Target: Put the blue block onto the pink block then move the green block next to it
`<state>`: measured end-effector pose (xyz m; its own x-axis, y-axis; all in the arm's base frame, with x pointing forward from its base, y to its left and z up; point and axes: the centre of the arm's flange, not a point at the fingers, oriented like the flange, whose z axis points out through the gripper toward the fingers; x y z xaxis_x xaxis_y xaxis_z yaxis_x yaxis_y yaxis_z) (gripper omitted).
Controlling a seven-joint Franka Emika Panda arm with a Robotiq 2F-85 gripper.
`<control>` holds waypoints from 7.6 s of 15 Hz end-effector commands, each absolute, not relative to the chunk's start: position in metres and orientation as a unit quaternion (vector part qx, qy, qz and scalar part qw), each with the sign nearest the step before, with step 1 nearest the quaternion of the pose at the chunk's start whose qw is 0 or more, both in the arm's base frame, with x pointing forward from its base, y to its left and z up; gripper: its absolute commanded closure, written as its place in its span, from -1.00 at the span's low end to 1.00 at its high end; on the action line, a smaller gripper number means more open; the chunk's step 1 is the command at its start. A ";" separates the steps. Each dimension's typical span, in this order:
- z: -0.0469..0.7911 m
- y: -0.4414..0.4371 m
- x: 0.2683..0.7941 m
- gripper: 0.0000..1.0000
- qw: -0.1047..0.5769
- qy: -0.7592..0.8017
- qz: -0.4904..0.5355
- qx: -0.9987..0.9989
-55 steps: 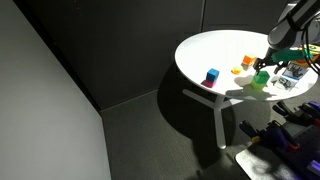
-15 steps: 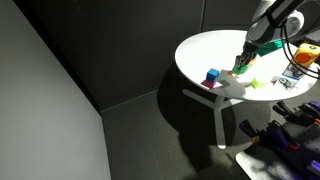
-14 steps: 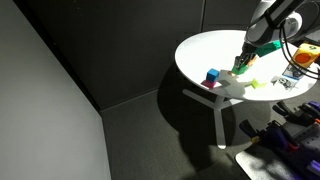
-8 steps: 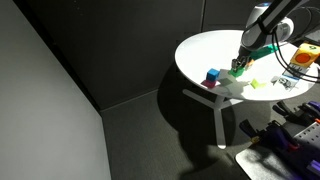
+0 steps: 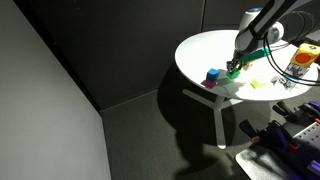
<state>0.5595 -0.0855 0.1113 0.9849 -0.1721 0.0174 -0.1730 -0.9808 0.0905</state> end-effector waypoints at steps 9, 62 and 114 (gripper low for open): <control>0.127 -0.077 0.581 0.43 0.061 -0.197 -0.014 0.978; 0.106 -0.029 0.631 0.43 0.039 -0.397 -0.006 0.917; 0.314 -0.053 0.522 -1.00 -0.016 -0.168 -0.009 0.986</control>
<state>0.5383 -0.0520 0.2917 0.9278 -0.3678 -0.0619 -0.3683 -0.9297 0.0040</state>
